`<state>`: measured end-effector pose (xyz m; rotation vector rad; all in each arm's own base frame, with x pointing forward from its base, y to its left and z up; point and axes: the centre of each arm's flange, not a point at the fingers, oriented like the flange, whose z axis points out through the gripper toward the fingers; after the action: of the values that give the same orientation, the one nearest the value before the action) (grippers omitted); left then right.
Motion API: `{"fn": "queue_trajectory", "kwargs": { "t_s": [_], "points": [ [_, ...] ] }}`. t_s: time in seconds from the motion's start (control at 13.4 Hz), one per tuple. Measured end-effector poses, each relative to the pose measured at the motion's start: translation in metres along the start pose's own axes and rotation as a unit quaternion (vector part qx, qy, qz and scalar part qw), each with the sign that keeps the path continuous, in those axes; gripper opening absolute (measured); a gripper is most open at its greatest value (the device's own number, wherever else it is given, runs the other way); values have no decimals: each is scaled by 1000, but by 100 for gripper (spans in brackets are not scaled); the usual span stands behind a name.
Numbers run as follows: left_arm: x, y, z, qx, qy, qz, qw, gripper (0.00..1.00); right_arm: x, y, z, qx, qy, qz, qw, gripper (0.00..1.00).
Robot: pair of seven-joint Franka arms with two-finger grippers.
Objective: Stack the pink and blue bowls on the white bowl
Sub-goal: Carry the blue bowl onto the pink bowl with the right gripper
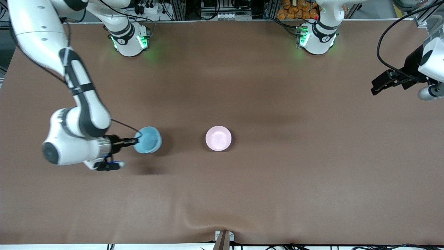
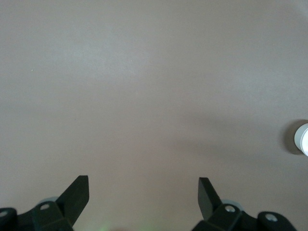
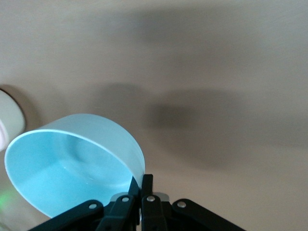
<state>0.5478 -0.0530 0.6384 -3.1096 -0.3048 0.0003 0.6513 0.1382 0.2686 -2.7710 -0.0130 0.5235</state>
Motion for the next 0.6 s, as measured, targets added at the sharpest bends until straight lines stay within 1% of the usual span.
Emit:
{"fn": "queue_trajectory", "kwargs": {
  "t_s": [0.07,0.3,0.45,0.6],
  "points": [
    [0,-2,0,0,0,-2,1000,100,-2,-31,7,-6,2,16,1000,3],
    [1,-3,0,0,0,-2,1000,100,-9,-103,27,-16,22,57,998,3],
    [1,-3,0,0,0,-3,1000,100,-16,-130,41,-19,21,90,996,3],
    [2,-10,-2,0,1,-9,1000,100,-21,-149,52,-3,10,125,992,3]
  ]
}}
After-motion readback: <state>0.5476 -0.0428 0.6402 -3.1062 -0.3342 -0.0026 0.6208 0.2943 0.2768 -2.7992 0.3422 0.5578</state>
